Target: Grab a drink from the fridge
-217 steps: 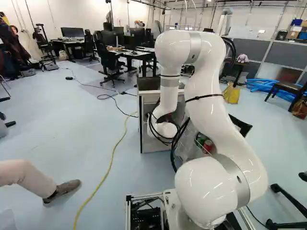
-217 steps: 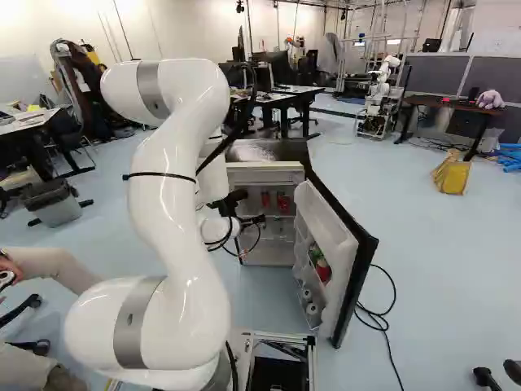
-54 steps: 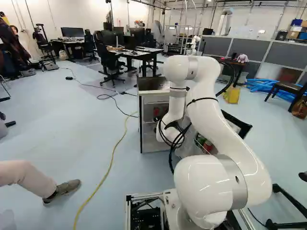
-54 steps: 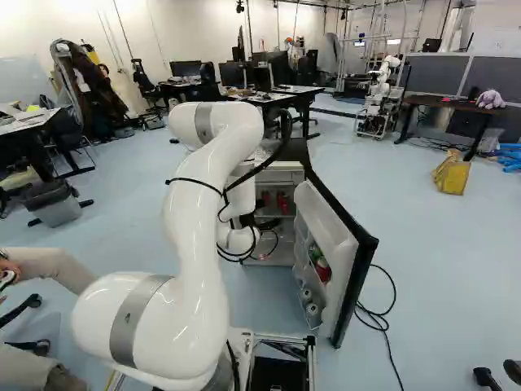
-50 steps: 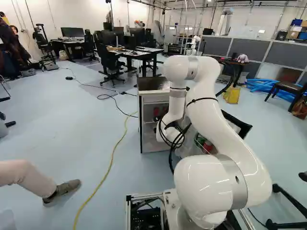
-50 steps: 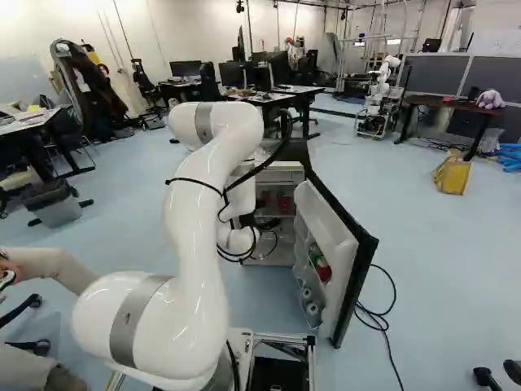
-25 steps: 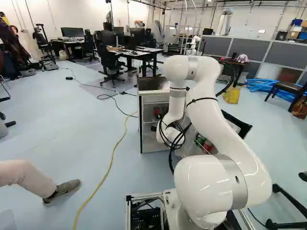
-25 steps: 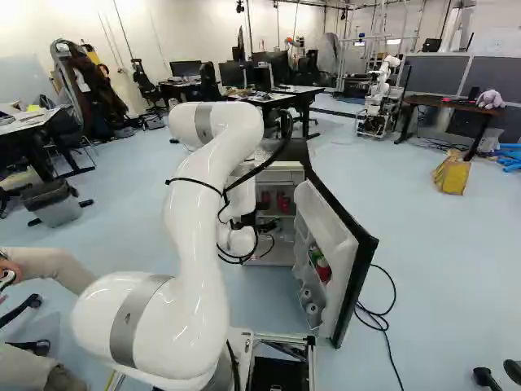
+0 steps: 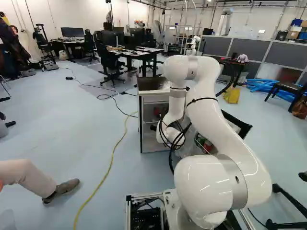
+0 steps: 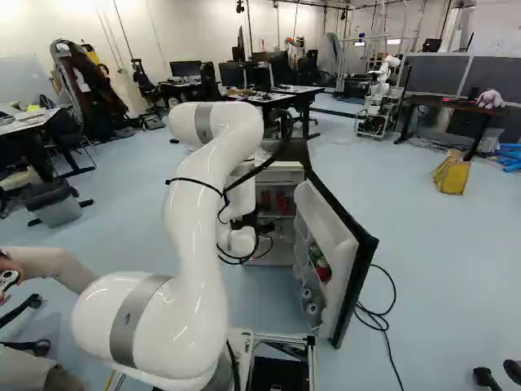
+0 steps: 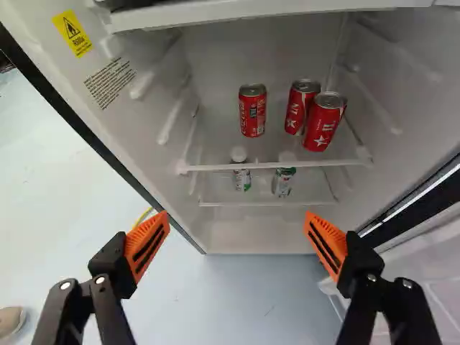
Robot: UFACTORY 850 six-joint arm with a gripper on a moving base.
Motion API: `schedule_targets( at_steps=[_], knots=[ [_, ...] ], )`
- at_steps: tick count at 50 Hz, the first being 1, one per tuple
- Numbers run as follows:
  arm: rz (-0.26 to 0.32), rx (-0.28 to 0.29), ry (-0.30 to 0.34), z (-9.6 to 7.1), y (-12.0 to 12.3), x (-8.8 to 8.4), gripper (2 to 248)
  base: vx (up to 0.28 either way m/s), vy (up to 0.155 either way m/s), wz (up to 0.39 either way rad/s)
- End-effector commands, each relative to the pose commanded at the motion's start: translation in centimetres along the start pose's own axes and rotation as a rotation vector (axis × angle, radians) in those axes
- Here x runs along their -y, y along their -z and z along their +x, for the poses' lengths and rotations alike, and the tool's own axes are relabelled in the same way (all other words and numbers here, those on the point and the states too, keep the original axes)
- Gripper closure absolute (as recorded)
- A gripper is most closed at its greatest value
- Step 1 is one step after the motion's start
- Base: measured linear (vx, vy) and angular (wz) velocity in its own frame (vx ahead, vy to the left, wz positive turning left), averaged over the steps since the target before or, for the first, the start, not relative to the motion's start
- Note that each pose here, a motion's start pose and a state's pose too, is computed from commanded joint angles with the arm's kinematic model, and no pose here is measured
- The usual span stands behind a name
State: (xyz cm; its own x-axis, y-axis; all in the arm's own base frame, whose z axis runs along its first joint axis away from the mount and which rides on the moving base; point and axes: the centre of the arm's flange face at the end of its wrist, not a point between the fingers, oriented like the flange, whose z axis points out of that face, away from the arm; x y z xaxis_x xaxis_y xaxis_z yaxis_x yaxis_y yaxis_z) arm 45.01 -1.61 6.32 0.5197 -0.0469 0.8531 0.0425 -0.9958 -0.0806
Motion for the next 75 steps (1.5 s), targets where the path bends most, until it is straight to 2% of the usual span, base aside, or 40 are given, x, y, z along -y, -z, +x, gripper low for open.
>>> schedule_targets(
  at_steps=[38, 75],
  knots=[
    [0.002, -0.049, 0.003, 0.7, -1.6, -0.2, 3, 0.0, 0.0, 0.0],
    [-0.016, -0.073, -0.005, 1.1, -2.9, -1.5, 3, 0.0, 0.0, 0.0]
  ],
)
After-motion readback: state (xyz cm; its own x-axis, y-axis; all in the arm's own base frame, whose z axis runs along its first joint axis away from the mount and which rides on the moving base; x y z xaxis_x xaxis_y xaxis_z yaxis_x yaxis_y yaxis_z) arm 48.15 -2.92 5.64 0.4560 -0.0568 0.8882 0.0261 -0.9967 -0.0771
